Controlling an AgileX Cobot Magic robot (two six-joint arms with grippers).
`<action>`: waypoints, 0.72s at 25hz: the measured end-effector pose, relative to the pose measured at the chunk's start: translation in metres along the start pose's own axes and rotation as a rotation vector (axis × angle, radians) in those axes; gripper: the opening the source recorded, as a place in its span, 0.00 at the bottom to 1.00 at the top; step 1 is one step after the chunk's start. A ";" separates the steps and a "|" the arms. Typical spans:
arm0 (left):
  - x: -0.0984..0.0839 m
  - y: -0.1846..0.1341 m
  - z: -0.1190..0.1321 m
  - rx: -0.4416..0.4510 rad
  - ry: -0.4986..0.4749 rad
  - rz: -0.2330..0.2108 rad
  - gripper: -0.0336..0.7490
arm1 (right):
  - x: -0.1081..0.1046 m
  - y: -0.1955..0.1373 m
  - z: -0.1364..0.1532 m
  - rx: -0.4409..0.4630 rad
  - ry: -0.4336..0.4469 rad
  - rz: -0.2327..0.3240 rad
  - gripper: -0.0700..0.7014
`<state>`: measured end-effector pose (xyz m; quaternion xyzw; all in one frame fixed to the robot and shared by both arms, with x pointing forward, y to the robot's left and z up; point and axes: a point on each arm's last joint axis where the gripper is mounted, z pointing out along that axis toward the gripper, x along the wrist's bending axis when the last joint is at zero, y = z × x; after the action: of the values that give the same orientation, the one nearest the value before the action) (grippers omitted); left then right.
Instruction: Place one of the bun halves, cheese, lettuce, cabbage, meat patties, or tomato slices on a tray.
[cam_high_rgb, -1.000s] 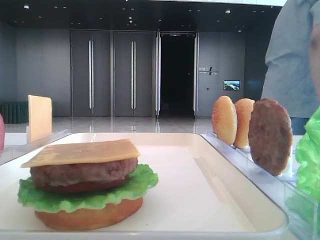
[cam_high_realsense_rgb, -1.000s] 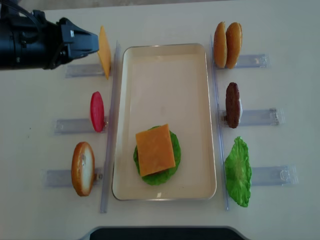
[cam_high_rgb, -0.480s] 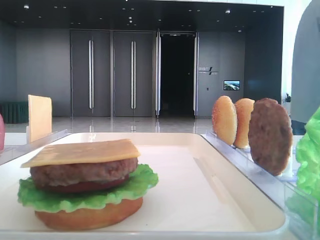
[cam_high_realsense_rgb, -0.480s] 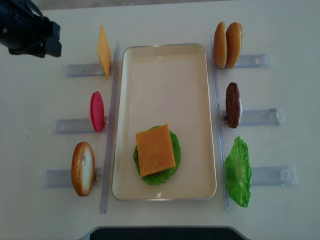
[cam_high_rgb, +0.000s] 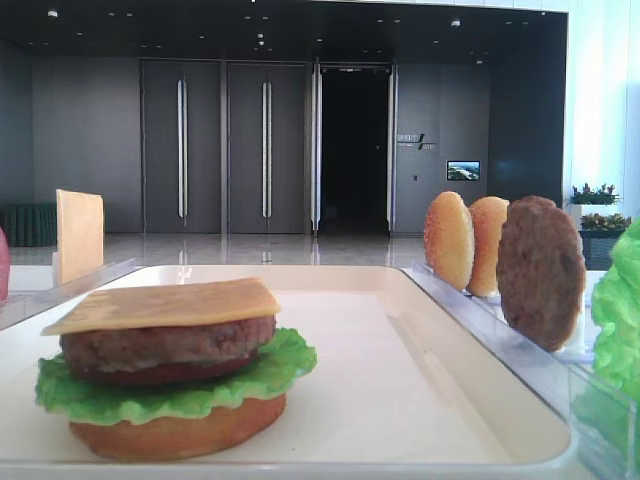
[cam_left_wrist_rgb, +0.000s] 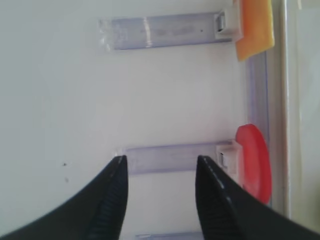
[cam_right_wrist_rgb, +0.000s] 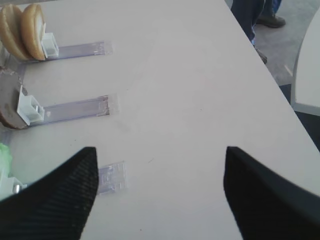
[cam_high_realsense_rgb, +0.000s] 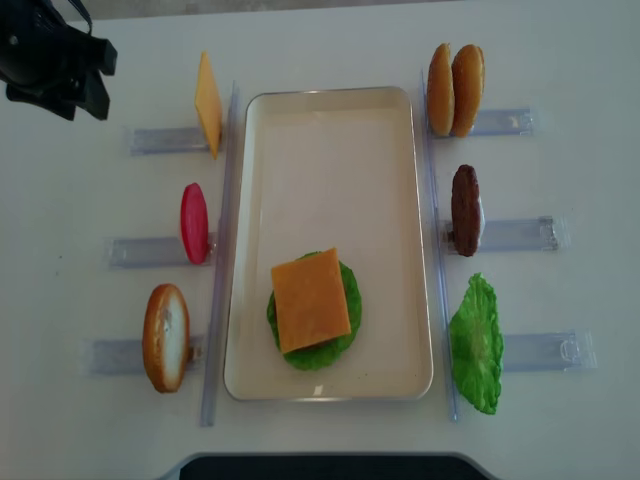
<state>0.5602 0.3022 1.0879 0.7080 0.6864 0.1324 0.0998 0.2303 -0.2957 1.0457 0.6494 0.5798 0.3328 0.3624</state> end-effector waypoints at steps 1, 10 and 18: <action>0.002 0.002 -0.003 -0.003 0.017 0.000 0.48 | 0.000 0.000 0.000 0.000 0.000 0.000 0.77; 0.041 0.003 0.007 0.062 0.009 -0.167 0.47 | 0.000 0.000 0.000 0.000 0.000 0.000 0.77; 0.043 0.001 0.008 0.076 -0.062 -0.151 0.47 | 0.000 0.000 0.000 0.000 0.000 0.000 0.77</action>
<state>0.5650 0.3456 1.0832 0.6613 0.7389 0.0766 0.1036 0.2303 -0.2957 1.0457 0.6494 0.5798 0.3328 0.3624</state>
